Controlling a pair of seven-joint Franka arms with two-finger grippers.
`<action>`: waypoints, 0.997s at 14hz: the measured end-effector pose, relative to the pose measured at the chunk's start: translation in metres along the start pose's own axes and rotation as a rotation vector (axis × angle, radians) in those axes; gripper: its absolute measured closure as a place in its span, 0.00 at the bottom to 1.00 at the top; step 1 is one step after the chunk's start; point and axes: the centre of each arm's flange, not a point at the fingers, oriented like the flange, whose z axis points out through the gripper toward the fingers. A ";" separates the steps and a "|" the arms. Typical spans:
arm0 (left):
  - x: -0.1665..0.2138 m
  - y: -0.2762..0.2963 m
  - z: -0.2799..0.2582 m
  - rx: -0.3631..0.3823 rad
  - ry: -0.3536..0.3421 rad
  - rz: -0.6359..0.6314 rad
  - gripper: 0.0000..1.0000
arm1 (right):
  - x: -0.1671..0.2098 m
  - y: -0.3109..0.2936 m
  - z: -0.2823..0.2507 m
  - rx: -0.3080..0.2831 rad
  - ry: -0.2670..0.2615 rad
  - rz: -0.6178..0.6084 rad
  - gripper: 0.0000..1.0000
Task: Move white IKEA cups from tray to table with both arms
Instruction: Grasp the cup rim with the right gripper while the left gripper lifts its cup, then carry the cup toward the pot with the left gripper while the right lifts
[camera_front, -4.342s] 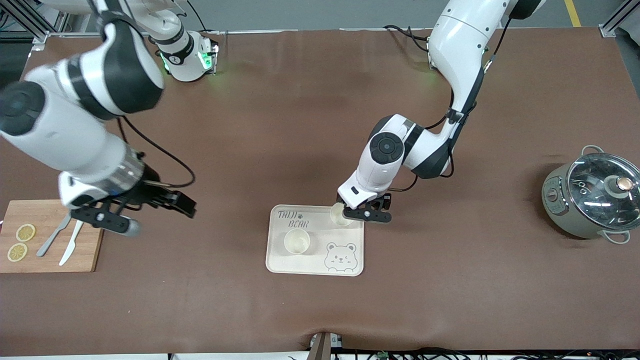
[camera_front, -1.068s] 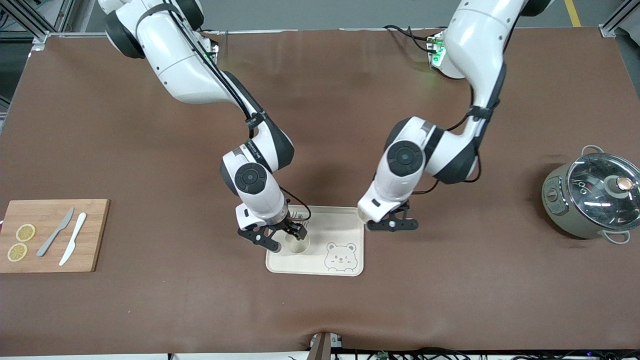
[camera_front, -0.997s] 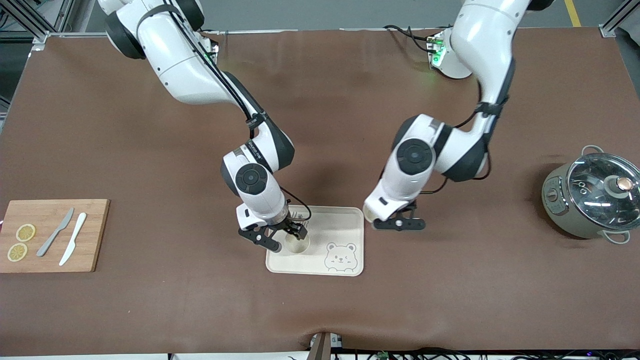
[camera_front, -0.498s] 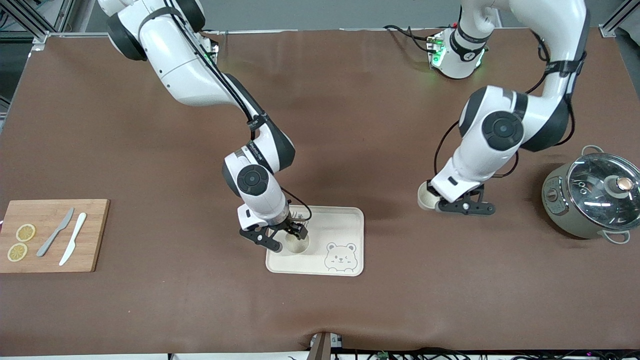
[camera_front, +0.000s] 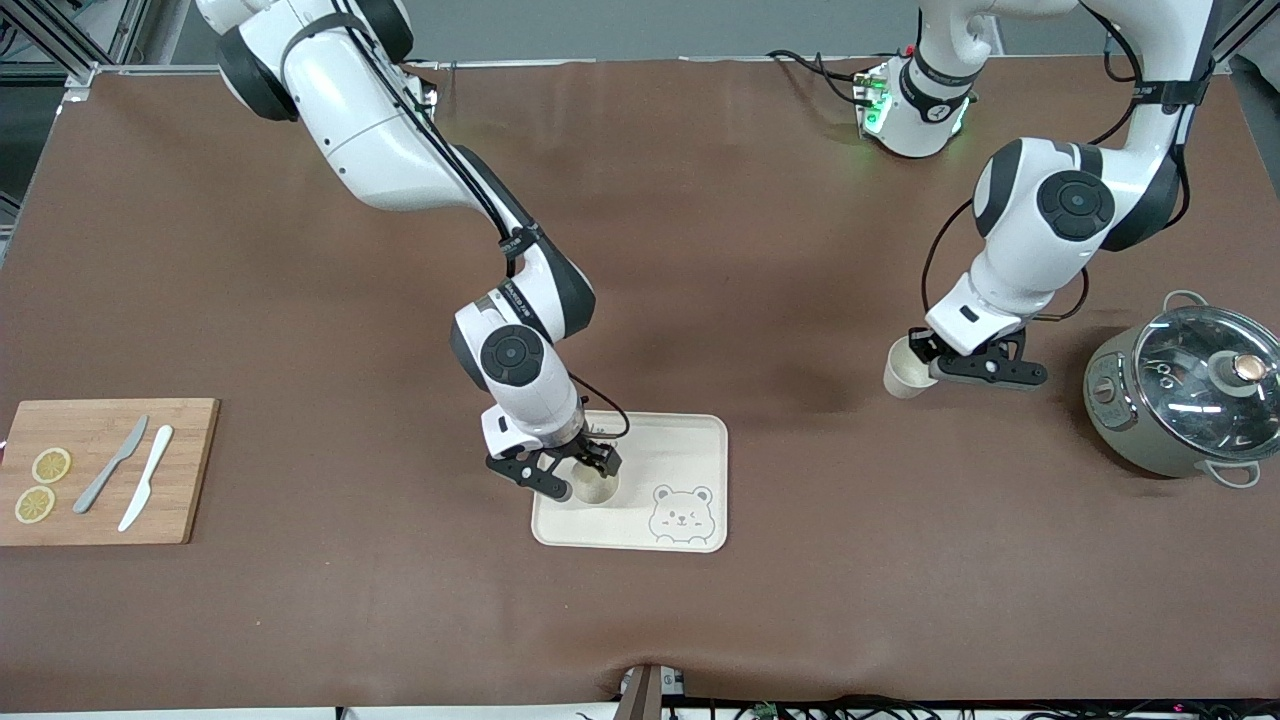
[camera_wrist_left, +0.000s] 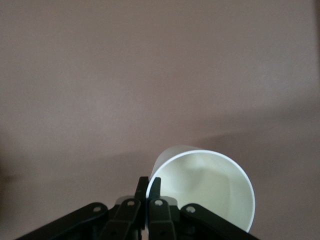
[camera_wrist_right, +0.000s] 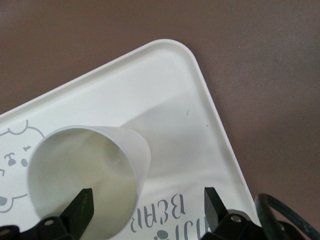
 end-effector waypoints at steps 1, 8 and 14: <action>-0.006 -0.009 0.003 0.002 -0.007 0.010 0.97 | 0.000 0.000 0.000 0.000 0.000 0.000 0.09; -0.042 -0.030 0.021 -0.013 -0.034 0.011 0.97 | 0.003 0.000 -0.002 0.002 0.006 0.002 0.26; -0.068 -0.051 0.044 -0.074 -0.022 -0.018 0.97 | 0.004 0.000 -0.003 0.004 0.009 0.003 0.59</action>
